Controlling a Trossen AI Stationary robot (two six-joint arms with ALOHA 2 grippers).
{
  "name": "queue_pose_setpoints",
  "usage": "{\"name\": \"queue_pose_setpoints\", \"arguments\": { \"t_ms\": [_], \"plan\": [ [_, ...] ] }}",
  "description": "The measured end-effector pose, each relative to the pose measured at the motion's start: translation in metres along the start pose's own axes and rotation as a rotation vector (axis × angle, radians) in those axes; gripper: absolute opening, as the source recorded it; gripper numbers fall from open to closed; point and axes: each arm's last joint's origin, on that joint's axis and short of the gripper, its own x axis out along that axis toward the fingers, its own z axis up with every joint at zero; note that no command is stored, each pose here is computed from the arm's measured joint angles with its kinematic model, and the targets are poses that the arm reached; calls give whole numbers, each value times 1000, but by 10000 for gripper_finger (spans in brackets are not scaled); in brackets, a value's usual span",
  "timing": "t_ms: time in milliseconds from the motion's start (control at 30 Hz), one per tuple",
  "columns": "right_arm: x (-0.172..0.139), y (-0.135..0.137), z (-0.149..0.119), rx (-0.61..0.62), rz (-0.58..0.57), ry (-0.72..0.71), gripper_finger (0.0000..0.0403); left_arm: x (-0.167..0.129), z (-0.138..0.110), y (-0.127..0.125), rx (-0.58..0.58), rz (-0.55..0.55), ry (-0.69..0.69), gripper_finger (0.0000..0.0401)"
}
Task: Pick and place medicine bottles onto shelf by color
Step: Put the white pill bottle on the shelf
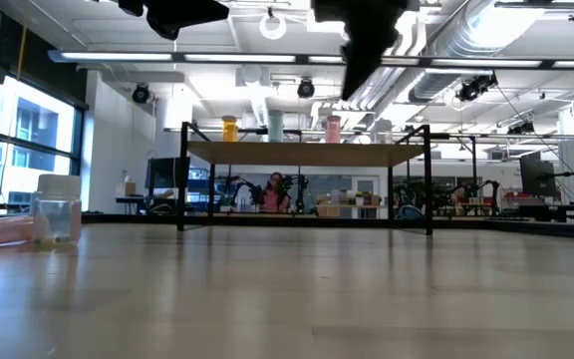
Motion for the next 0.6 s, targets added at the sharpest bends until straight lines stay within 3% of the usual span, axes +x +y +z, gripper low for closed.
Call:
{"name": "queue_pose_setpoints", "arguments": {
  "t_ms": [167,600],
  "plan": [
    [0,21,-30,23,25,-62,161,0,-2,0,-68,-1,20,227],
    [5,76,-90,165,-83,-309,161,-9,-18,-19,-333,-55,195,227]
  ]
}}
